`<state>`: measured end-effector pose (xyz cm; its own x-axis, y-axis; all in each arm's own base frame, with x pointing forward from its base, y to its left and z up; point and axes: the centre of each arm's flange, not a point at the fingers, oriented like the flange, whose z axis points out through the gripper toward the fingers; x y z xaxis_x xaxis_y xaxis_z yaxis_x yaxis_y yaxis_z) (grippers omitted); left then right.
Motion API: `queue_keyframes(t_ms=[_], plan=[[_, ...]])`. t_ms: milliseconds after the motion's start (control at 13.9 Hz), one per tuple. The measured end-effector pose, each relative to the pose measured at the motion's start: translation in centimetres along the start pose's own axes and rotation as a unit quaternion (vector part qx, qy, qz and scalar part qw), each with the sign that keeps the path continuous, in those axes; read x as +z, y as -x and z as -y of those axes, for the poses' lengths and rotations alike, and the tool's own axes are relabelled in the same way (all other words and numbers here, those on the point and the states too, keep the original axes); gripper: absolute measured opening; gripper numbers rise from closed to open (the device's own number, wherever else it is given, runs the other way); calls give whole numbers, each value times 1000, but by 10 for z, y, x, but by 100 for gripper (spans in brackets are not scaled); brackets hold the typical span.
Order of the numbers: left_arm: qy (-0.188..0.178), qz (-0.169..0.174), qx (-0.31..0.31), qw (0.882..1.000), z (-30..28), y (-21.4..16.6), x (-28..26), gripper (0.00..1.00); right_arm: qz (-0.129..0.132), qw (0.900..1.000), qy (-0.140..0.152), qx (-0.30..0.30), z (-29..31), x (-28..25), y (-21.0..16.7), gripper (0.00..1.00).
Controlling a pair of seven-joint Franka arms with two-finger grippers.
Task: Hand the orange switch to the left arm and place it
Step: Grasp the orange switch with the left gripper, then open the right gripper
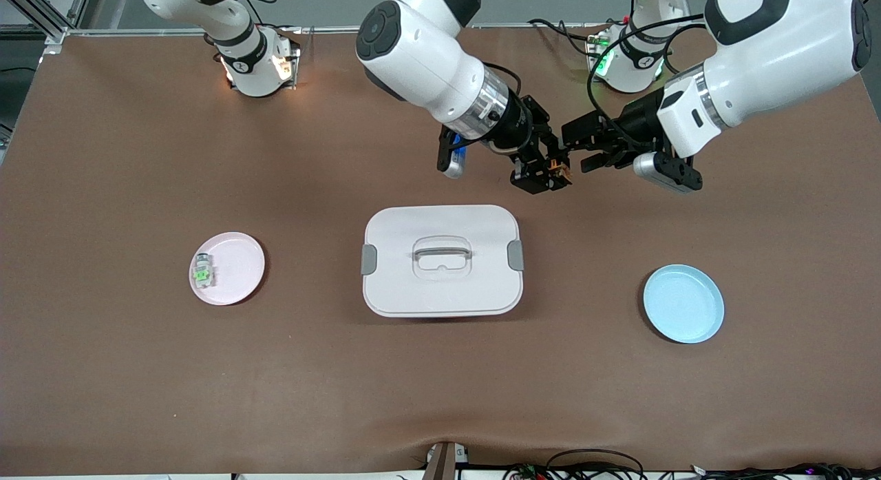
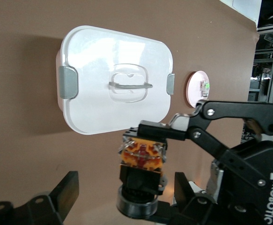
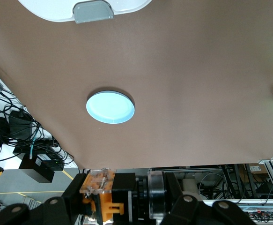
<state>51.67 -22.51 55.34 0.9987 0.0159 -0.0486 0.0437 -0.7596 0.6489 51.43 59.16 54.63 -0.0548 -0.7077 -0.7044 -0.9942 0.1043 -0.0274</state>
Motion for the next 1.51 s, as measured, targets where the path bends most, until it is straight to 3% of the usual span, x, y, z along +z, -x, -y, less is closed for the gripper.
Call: queue_keyframes(t_ms=[288, 431, 791, 862, 934, 1006, 1509], plan=[[20, -4, -9, 1000, -2, -1, 0, 90, 0, 1000, 0, 0, 0, 2, 0, 73], [20, -3, -10, 1000, 0, -2, 2, 72, 1, 1000, -1, 0, 0, 1, 0, 73], [20, -8, -9, 1000, -2, -6, 14, 61, 4, 1000, -3, -1, 0, -1, 2, 73], [20, -8, -10, 1000, -2, -6, 14, 55, 5, 1000, -3, -1, 0, -1, 3, 73], [20, -8, -9, 1000, -2, -6, 14, 43, 5, 1000, -4, -1, 0, -1, 3, 73], [21, -10, -9, 1000, -2, -6, 13, 40, 7, 1000, -6, -1, 0, -1, 3, 73], [6, -19, 18, 1000, -3, -10, 5, 40, 24, 999, -21, -3, 1, 3, 6, 73]])
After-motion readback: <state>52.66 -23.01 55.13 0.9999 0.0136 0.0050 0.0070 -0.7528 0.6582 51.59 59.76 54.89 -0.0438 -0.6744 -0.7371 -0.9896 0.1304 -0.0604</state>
